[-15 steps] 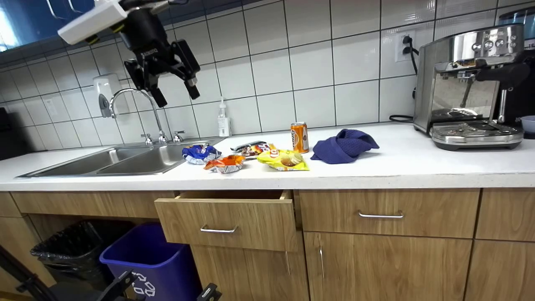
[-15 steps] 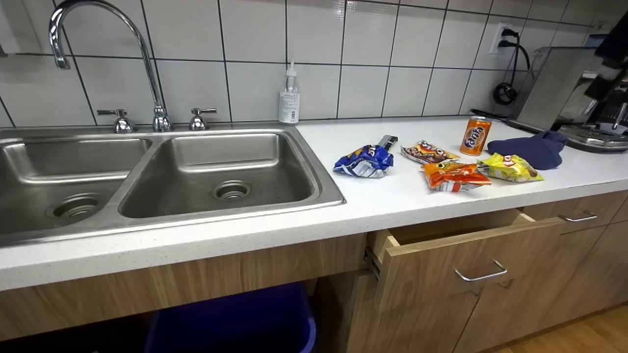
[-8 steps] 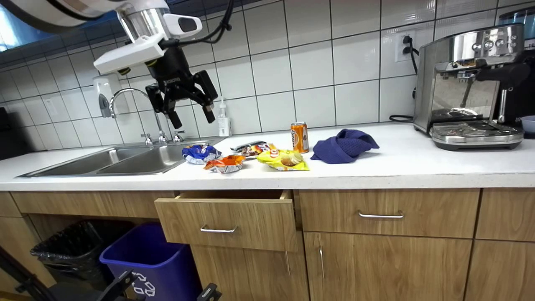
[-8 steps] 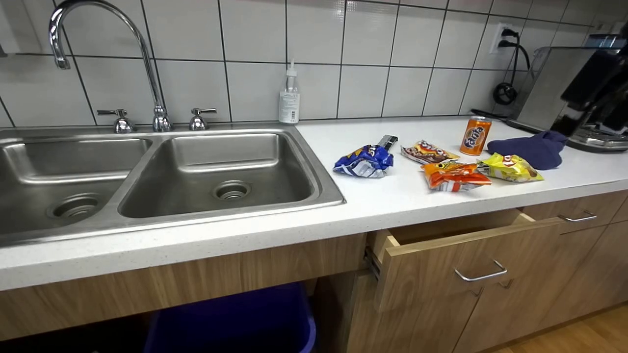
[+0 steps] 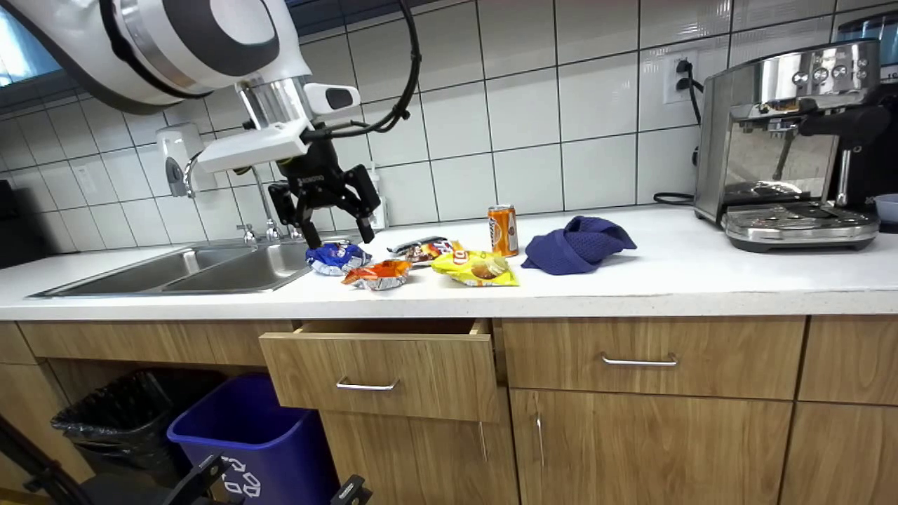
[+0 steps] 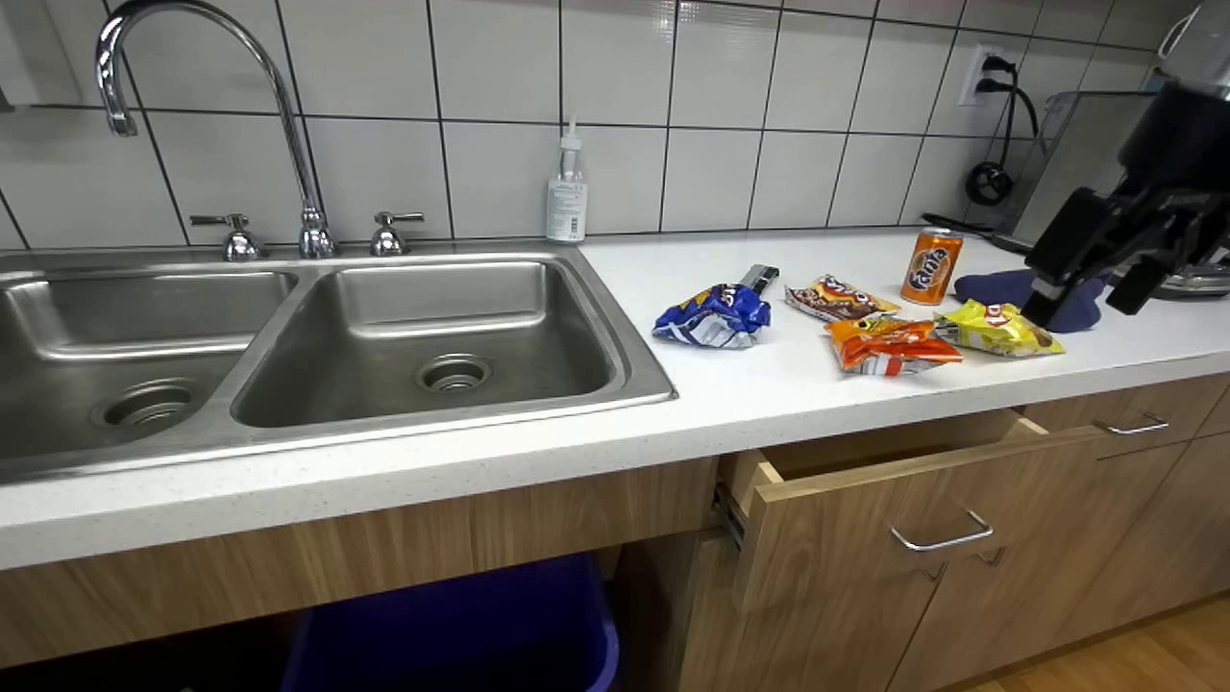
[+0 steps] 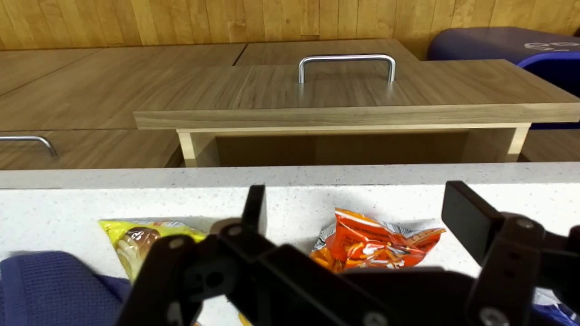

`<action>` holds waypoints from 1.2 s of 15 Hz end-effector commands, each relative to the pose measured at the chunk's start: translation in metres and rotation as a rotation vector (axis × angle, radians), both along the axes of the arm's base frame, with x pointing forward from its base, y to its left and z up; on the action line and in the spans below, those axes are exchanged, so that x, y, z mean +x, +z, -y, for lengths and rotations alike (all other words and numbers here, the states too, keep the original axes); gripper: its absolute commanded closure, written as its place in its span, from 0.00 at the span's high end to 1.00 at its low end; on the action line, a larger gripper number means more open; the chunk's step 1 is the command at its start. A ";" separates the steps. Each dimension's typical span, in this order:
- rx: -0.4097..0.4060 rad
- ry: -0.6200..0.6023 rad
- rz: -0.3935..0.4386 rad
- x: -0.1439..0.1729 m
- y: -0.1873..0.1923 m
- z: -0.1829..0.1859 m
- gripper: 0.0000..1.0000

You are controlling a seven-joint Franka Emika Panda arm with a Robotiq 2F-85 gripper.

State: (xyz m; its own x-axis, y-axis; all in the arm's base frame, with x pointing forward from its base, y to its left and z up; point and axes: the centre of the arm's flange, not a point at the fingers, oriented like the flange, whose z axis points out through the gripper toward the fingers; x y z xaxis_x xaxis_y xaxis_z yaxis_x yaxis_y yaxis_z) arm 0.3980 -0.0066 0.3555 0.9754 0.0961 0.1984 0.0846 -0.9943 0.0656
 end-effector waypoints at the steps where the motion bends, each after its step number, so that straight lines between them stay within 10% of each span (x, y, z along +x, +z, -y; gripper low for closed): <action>1: 0.016 0.006 -0.016 0.028 -0.023 -0.007 1.00; 18: -0.002 -0.006 -0.105 0.056 -0.082 -0.004 1.00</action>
State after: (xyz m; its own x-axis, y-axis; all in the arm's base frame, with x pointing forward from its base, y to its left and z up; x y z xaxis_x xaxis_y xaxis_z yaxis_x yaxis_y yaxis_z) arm 0.4539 -0.0023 0.2733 0.9914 0.0904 0.0947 0.0851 -0.9947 0.0582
